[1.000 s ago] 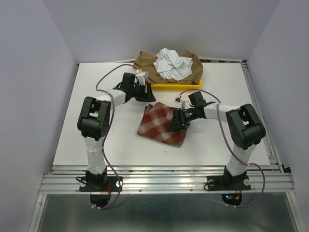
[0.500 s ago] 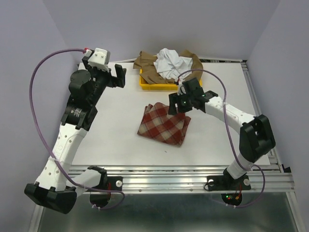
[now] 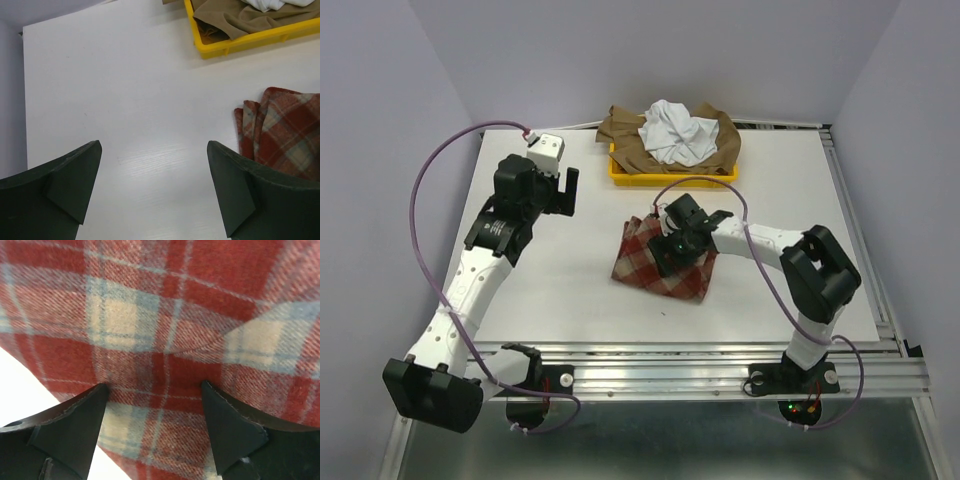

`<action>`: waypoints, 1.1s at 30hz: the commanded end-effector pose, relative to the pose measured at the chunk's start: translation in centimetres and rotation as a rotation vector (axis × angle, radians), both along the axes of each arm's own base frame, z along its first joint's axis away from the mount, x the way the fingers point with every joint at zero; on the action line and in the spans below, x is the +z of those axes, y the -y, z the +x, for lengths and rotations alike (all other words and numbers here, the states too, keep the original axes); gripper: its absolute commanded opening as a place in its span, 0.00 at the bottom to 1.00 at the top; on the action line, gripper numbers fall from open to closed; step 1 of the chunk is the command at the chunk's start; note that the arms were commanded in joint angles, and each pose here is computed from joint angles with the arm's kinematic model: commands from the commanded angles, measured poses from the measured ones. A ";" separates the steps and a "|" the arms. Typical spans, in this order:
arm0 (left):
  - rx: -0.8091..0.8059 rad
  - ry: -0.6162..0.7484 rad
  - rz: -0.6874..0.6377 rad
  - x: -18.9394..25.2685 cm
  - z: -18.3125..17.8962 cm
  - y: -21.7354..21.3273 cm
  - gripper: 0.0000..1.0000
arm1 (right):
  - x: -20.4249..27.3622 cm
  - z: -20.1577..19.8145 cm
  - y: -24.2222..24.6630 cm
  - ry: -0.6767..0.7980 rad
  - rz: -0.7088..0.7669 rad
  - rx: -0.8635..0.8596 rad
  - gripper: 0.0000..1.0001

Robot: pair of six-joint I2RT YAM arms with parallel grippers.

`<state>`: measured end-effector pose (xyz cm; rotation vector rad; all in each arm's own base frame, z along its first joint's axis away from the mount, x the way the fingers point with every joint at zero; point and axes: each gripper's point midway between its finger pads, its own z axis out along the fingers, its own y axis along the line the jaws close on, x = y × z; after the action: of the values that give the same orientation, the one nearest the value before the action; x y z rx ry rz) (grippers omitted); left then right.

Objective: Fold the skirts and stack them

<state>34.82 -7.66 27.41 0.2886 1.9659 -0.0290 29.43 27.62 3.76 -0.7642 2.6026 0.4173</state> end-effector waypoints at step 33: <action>-0.146 0.011 -0.005 0.0 0.1 2.1 0.99 | 6.7 -2.5 12.5 -0.007 0.104 -0.309 0.93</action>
<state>34.10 -9.97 26.95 0.4698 1.9531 -0.1337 26.67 13.22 11.53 -0.4872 2.5919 0.3821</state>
